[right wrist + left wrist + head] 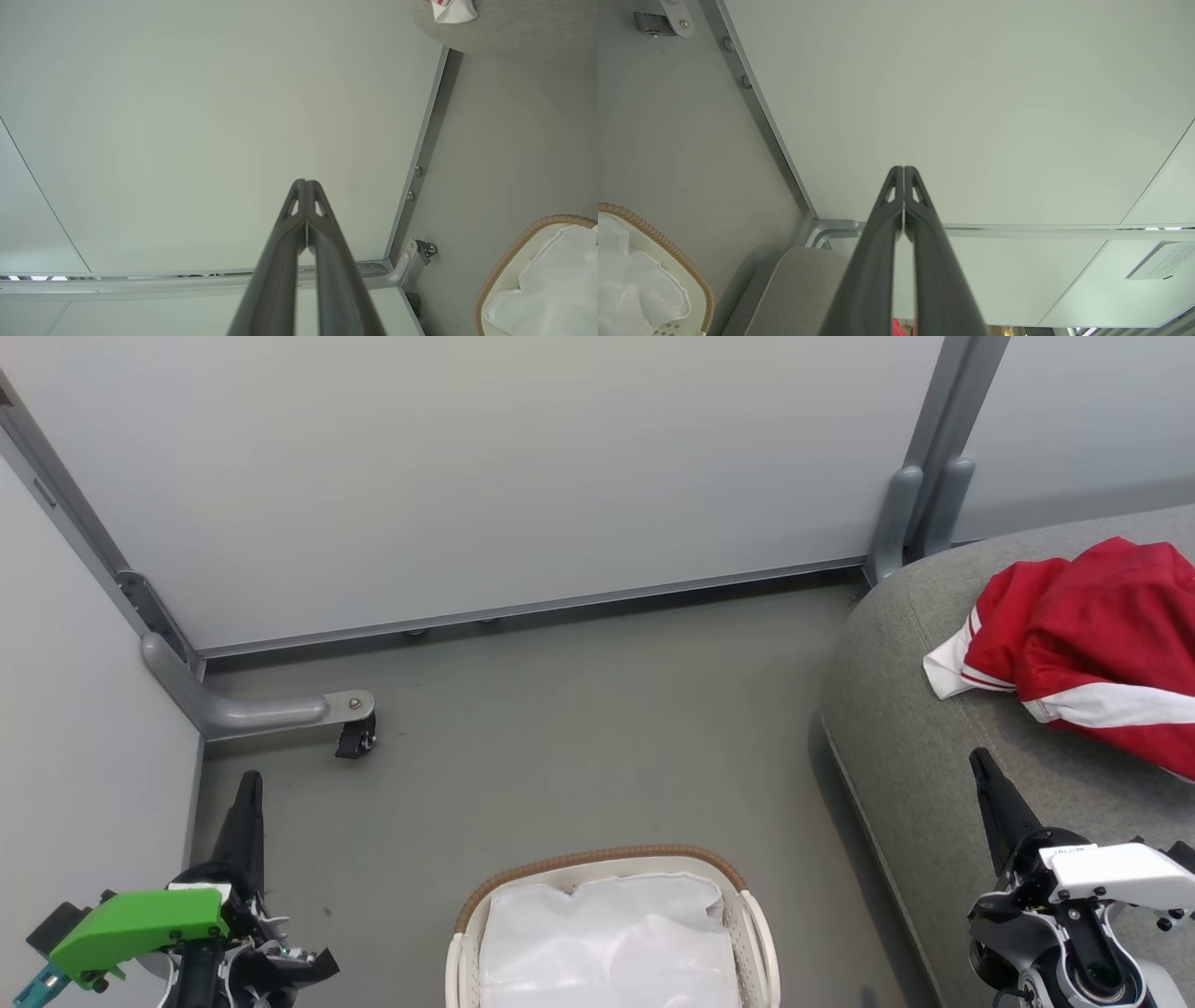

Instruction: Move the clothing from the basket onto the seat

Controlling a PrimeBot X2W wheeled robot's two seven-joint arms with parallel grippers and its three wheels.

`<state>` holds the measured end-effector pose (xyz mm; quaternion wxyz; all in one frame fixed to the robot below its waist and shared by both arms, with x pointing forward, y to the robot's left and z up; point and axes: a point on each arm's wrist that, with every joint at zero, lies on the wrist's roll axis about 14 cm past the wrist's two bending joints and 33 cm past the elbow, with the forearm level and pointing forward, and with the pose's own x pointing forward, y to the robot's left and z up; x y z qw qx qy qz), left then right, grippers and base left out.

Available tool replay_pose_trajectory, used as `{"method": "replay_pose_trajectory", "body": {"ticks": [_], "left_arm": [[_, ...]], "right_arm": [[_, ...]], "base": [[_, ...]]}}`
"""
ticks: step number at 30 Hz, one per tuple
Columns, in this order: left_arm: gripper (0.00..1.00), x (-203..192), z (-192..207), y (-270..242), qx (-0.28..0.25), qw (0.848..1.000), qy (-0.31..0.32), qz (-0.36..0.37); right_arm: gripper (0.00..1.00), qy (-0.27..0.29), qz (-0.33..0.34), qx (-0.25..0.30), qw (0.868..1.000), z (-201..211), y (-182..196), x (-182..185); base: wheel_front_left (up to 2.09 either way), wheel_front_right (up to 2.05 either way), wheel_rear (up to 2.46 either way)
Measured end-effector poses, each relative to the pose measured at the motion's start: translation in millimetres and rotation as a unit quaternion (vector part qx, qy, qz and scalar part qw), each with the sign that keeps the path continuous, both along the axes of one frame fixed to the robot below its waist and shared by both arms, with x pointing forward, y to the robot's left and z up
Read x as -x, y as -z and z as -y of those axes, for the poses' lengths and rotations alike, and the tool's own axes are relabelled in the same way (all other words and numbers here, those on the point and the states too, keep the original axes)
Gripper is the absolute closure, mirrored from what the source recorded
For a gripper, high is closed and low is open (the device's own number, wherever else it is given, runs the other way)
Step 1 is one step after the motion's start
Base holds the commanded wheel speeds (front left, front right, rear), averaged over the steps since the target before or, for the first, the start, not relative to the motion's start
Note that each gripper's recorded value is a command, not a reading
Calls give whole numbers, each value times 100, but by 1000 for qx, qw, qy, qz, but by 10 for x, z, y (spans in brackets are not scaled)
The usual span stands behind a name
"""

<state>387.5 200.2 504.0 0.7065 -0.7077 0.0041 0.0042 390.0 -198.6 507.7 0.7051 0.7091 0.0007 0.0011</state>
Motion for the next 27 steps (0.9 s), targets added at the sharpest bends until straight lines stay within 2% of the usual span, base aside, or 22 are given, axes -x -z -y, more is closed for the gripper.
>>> {"method": "replay_pose_trajectory", "body": {"ticks": [27], "left_arm": [[100, 0, 1, 0, 0, 1000, 0, 0]], "right_arm": [[100, 0, 0, 0, 1000, 1, 0, 0]], "base": [[0, 0, 0]]}}
